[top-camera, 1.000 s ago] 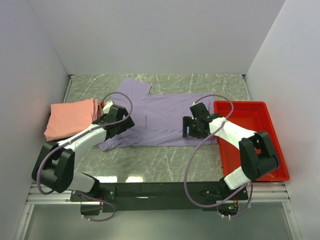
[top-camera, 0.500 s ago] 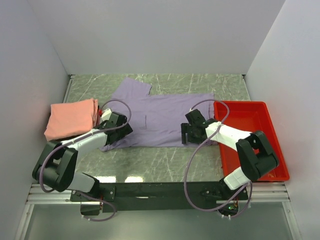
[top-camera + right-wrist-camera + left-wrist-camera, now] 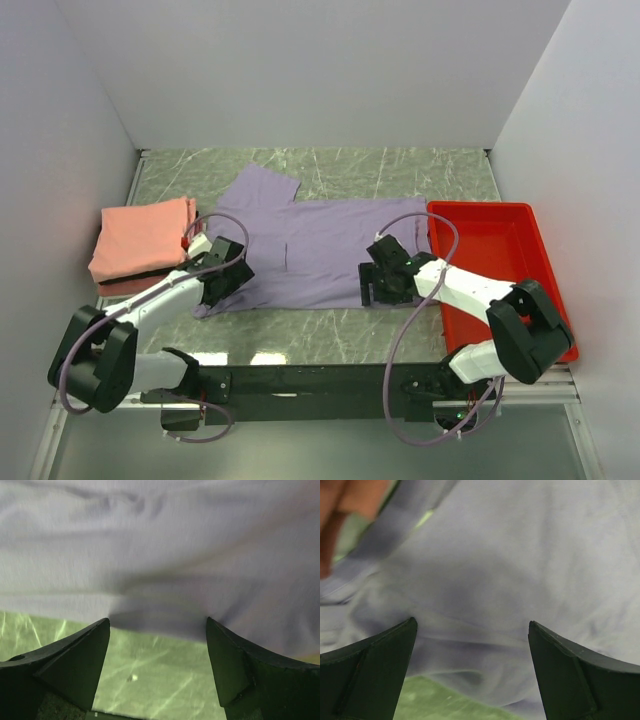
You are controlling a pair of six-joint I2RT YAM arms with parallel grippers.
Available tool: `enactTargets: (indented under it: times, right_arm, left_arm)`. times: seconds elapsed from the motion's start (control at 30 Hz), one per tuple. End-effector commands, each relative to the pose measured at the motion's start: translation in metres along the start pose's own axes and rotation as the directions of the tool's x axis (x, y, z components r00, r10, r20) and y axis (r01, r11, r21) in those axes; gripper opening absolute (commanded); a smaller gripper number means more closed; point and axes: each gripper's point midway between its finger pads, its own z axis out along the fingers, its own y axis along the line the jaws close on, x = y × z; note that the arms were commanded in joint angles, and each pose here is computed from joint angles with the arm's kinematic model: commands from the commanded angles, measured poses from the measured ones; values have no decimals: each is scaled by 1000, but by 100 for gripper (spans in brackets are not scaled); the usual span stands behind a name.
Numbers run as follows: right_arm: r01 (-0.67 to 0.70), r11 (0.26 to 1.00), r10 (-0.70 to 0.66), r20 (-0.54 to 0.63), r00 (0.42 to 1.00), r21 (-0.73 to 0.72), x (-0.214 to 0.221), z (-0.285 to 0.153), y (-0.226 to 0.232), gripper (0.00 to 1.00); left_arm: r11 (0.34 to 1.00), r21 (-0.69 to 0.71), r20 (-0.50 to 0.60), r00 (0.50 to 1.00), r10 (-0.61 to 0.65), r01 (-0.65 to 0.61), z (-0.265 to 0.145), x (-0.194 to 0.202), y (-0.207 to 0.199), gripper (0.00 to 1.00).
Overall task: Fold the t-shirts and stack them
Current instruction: Fold the tshirt
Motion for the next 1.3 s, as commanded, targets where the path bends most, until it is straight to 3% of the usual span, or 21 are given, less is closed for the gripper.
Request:
enactTargets:
  times: [0.0, 0.2, 0.43, 0.63, 0.67, 0.73, 0.87, 0.93, 1.03, 1.27]
  right_arm:
    - [-11, 1000, 11, -95, 995, 0, 29, -14, -3, 84]
    - [12, 997, -5, 93, 996, -73, -35, -56, 22, 85]
    - [-70, 993, 96, 322, 942, -91, -150, -111, 20, 87]
    - [-197, 972, 233, 450, 862, -126, -239, -143, -13, 89]
    - [-215, 970, 244, 459, 854, -114, -248, -145, -20, 89]
    - [-254, 962, 269, 480, 835, -98, -272, -145, -38, 90]
    - [-314, 946, 313, 464, 829, -77, -300, -127, -65, 90]
    - [-316, 946, 308, 489, 816, -67, -315, -126, -73, 90]
    - [-338, 941, 307, 491, 815, -27, -330, -113, -88, 90]
    - [-354, 934, 298, 457, 838, 40, -338, -75, -104, 90]
  left_arm:
    - [998, -65, 1, 1000, -9, 9, -10, 3, 22, 99]
    - [997, 80, 76, 997, 15, -21, -35, -35, -25, 100]
    - [961, 269, 269, 963, -15, -61, -88, -122, -115, 99]
    - [964, 255, 341, 940, -18, -74, -84, -197, -173, 100]
    - [974, 211, 317, 949, 10, -80, -60, -197, -178, 100]
    - [975, 209, 343, 939, 4, -81, -60, -227, -196, 100]
    - [986, 137, 306, 951, 50, -96, 3, -251, -219, 99]
    - [985, 142, 349, 936, 43, -99, 8, -280, -233, 99]
    - [982, 119, 290, 951, 108, -148, 74, -278, -245, 99]
    - [976, 148, 339, 935, 101, -160, 137, -288, -255, 100]
